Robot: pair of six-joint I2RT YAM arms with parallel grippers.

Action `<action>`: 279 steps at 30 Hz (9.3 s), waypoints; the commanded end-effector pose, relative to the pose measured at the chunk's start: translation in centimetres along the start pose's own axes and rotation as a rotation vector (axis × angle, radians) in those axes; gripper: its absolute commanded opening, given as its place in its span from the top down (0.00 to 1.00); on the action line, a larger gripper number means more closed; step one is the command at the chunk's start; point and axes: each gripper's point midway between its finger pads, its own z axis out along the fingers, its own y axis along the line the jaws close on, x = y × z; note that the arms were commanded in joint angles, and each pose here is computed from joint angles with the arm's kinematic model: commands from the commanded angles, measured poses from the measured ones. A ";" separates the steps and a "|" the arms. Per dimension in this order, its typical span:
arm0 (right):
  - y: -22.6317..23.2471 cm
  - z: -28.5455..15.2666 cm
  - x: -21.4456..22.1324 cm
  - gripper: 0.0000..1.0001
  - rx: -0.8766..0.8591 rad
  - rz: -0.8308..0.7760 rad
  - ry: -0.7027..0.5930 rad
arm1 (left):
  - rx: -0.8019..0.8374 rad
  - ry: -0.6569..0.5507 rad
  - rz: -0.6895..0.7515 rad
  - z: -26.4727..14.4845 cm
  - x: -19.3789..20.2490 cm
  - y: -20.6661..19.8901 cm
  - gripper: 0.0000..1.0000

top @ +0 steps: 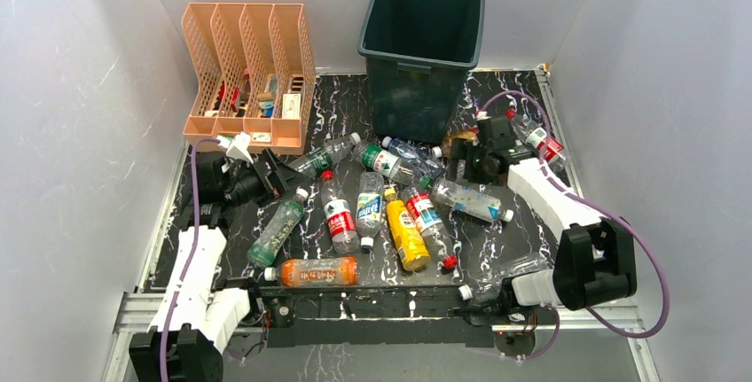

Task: Put the plastic bottles in the bin
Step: Pick up the plastic bottle at the center of the board, then place the plastic bottle in the trash bin, then pick up the plastic bottle at the center of the board.

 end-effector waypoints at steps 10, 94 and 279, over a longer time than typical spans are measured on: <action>-1.2 3.3 3.2 0.02 0.179 -0.144 0.064 | 0.042 0.071 0.016 -0.2 1.1 -1.9 0.02; 17.6 -21.4 -16.5 0.49 -0.459 -0.177 -0.425 | -0.067 0.144 0.062 1.0 1.8 -1.9 0.02; 25.5 -32.4 -23.7 0.51 -0.657 -0.122 -0.932 | -0.072 0.173 0.019 0.9 3.6 -0.9 0.02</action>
